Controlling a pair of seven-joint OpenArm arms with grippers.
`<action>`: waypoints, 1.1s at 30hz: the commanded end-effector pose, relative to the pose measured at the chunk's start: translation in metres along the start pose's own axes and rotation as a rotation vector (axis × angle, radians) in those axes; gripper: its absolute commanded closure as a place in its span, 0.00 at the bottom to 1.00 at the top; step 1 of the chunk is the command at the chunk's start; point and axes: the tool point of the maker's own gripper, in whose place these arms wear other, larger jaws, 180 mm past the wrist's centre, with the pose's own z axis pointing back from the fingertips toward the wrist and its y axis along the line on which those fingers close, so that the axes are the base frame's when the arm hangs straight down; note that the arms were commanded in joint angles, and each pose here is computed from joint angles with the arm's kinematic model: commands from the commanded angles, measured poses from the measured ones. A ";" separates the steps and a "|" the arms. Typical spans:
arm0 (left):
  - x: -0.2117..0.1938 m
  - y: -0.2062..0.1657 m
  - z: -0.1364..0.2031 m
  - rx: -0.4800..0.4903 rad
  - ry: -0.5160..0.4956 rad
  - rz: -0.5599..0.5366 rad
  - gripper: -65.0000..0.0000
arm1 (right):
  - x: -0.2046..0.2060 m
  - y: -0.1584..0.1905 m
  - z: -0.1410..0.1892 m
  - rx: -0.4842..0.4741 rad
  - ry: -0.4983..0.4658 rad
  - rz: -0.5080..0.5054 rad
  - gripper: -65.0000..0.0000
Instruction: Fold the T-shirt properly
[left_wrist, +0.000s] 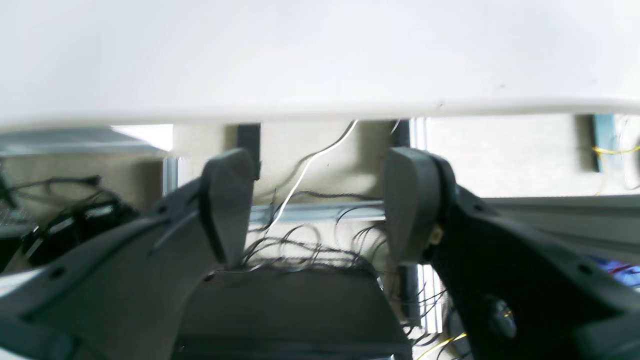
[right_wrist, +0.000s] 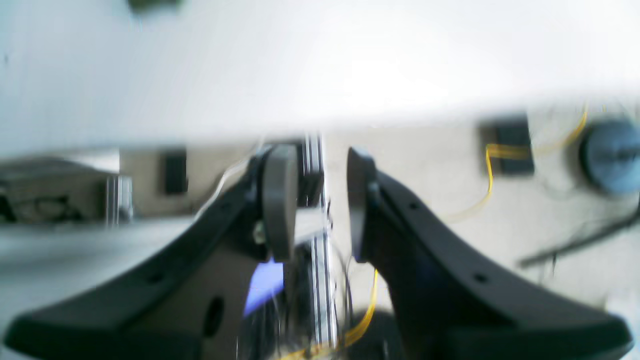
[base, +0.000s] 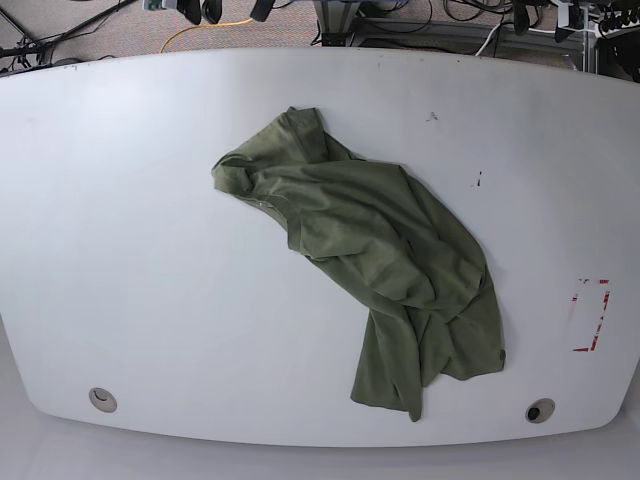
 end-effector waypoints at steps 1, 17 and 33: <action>0.012 0.002 0.000 0.001 -0.041 -0.011 0.42 | 0.011 0.005 -0.008 0.024 -0.024 0.000 0.73; 0.009 0.001 0.001 0.020 -0.039 0.013 0.23 | 0.092 0.045 -0.098 0.243 -0.067 0.200 0.34; 0.018 0.009 -0.014 0.087 -0.060 0.059 0.17 | 0.139 0.005 -0.178 0.192 0.049 0.326 0.34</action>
